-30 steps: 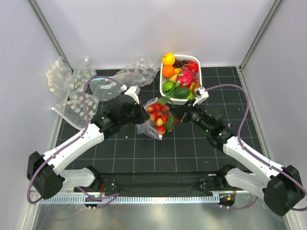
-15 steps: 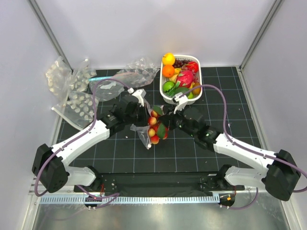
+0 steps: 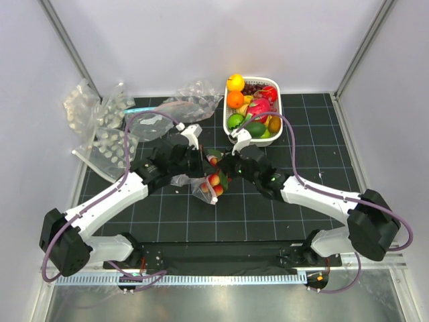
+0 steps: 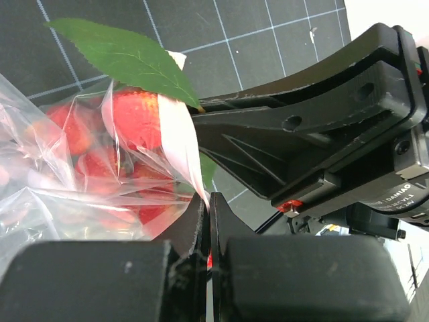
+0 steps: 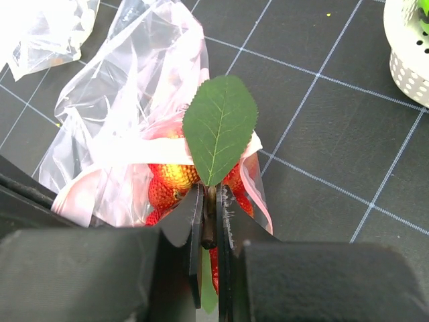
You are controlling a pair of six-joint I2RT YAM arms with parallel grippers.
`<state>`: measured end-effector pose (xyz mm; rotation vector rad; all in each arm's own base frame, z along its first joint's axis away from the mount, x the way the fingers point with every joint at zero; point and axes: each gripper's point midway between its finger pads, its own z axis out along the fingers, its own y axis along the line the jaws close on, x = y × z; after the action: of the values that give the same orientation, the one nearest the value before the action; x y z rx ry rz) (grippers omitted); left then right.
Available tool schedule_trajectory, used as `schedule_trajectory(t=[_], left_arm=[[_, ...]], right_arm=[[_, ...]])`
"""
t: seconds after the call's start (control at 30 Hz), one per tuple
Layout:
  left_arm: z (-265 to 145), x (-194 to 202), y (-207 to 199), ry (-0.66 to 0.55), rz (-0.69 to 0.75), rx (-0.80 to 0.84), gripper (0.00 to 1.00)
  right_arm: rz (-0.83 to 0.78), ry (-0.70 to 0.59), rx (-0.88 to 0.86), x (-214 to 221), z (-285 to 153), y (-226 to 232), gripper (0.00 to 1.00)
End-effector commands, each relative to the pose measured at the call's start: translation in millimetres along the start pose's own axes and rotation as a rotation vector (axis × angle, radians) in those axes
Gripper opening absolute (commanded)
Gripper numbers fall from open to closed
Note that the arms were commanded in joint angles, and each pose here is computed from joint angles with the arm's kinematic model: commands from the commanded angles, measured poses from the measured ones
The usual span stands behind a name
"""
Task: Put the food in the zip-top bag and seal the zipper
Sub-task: Place the fake fruit in the zipper food storage bag.
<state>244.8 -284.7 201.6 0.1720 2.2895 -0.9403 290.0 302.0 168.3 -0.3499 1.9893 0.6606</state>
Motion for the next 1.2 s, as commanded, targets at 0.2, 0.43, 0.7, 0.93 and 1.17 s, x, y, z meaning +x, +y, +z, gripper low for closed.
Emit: schedule_trajectory(t=[0.2,0.43,0.7,0.93,1.17], left_arm=[[-16.7,-19.1,-31.0,-0.073,0.033,0.129,0.0],[-16.8,-21.0,-22.4,-0.085,0.043,0.079,0.0],[-8.7,-17.2,-17.5,-0.061,0.05,0.045,0.0],[-3.6,-9.4,-36.2,-0.028,0.011,0.162,0.0],[-3.1,2.1,-65.3,0.067,-0.031,0.322,0.0]], right_arm=[[0.052,-0.106,0.181,-34.2,-6.9,-25.1,0.01],[0.076,-0.119,0.272,-38.3,-13.5,-43.4,0.01],[0.055,-0.187,0.007,-45.6,-24.6,6.6,0.01],[-0.058,-0.272,-0.161,-46.7,-44.8,54.9,0.01],[-0.038,-0.323,-0.133,-49.0,-48.9,48.2,0.01]])
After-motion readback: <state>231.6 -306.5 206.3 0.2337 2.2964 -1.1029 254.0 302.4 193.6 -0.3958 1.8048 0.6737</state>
